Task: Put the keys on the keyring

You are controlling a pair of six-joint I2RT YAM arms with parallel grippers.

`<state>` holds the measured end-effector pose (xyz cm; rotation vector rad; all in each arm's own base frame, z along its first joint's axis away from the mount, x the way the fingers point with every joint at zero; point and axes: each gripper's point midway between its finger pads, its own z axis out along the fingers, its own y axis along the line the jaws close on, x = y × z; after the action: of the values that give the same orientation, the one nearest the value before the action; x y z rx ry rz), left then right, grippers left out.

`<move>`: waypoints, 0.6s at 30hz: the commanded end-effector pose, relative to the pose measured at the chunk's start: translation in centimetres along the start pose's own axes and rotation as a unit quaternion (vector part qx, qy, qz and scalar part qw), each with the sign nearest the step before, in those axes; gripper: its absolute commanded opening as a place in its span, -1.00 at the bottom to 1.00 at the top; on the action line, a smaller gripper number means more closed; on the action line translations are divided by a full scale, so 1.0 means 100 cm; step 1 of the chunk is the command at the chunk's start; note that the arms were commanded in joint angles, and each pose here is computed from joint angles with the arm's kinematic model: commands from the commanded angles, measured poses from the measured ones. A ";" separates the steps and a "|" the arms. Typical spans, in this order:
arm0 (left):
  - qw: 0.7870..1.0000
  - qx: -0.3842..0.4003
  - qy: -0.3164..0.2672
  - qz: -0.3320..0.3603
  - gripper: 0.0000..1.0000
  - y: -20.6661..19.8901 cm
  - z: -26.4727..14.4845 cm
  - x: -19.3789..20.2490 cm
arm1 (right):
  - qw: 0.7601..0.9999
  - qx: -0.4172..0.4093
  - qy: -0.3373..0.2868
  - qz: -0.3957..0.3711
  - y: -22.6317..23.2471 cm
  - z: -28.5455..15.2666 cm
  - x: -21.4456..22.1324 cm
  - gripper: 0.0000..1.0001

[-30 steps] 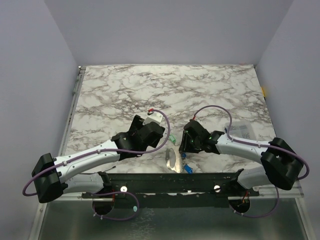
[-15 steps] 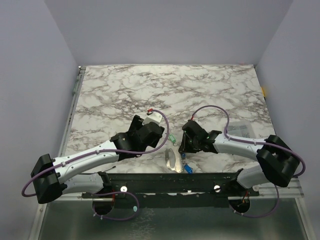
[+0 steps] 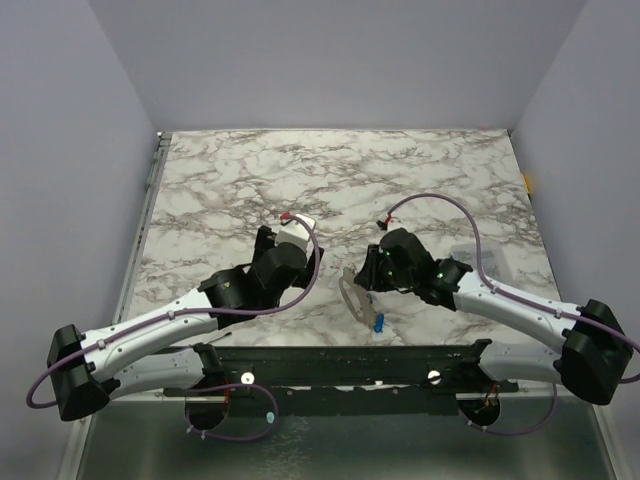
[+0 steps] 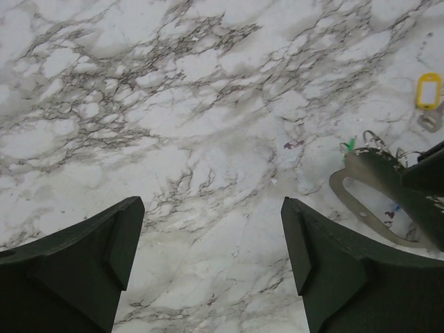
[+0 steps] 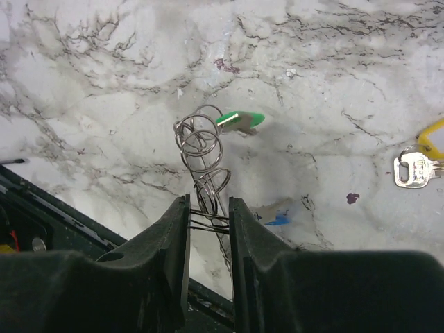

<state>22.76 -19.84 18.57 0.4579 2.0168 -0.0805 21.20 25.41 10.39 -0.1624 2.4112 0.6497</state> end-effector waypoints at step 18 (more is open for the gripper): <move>0.861 0.458 -0.196 0.101 0.98 -0.101 -0.114 -0.068 | 0.930 -0.281 -0.052 -0.231 0.087 -0.110 -0.018 -0.54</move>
<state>15.71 -26.29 26.54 0.8820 1.5756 -0.8135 16.36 26.98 19.70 -0.7258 2.0434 0.9708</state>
